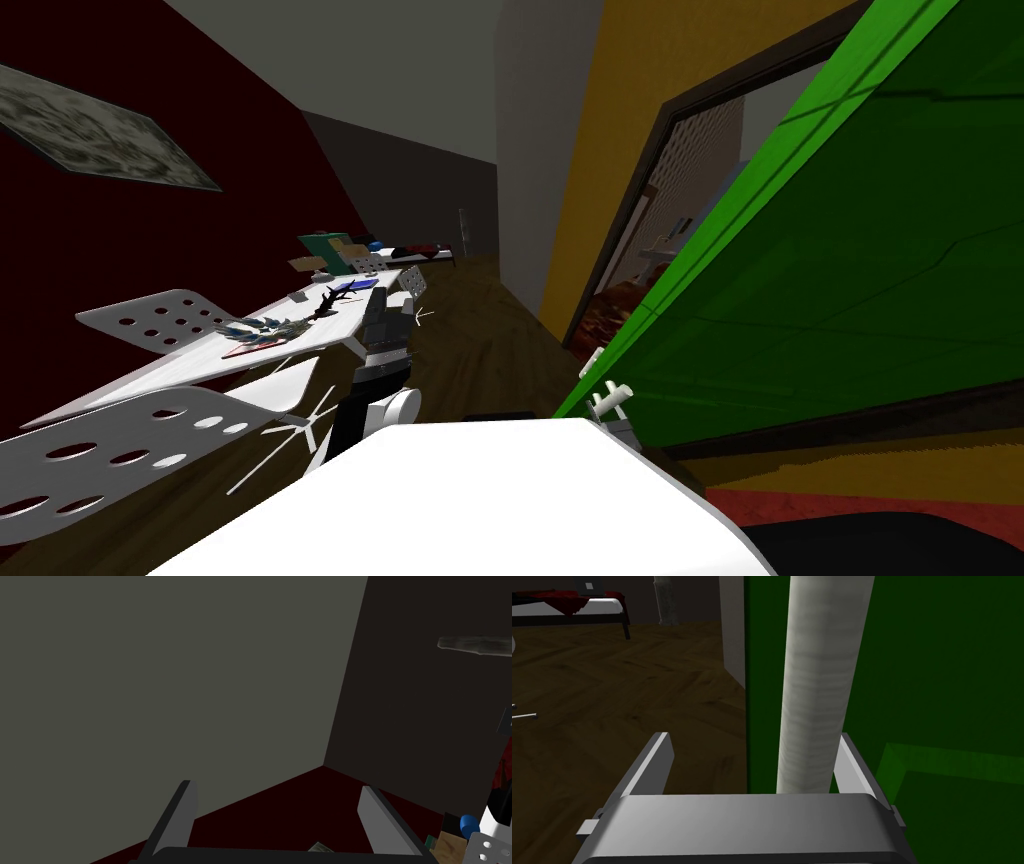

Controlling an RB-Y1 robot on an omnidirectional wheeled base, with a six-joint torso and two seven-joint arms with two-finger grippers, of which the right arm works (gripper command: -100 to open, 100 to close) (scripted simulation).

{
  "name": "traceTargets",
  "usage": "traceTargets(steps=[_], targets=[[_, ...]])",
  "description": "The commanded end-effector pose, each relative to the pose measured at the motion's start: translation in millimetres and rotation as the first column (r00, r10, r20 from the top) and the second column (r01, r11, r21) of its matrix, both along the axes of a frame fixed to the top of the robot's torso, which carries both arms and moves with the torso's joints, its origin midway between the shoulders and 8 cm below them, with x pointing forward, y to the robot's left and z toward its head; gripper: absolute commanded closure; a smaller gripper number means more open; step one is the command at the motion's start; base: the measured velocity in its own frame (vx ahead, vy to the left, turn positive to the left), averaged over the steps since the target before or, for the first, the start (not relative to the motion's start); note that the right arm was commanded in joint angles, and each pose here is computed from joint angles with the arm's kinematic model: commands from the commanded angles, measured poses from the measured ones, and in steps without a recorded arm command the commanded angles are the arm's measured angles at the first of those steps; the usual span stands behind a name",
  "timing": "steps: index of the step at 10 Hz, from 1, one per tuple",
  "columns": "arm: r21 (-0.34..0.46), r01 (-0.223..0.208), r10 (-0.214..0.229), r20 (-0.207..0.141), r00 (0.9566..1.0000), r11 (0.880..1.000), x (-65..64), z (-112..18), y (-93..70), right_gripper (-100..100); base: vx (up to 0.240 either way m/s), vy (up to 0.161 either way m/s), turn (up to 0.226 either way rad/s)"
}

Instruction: Pull the door open

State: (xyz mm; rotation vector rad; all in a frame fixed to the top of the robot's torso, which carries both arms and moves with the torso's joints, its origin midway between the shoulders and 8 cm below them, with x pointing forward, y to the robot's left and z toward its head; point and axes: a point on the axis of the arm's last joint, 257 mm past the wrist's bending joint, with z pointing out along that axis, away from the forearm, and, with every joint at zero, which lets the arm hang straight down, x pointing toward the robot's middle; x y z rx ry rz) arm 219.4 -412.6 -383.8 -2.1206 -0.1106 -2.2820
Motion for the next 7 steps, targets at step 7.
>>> traceTargets(steps=[7], targets=[[0.032, -0.031, 0.031, 0.012, 0.9994, 0.999, 14.7, 0.1, 17.9, 100, 0.012, 0.016, 0.009]])
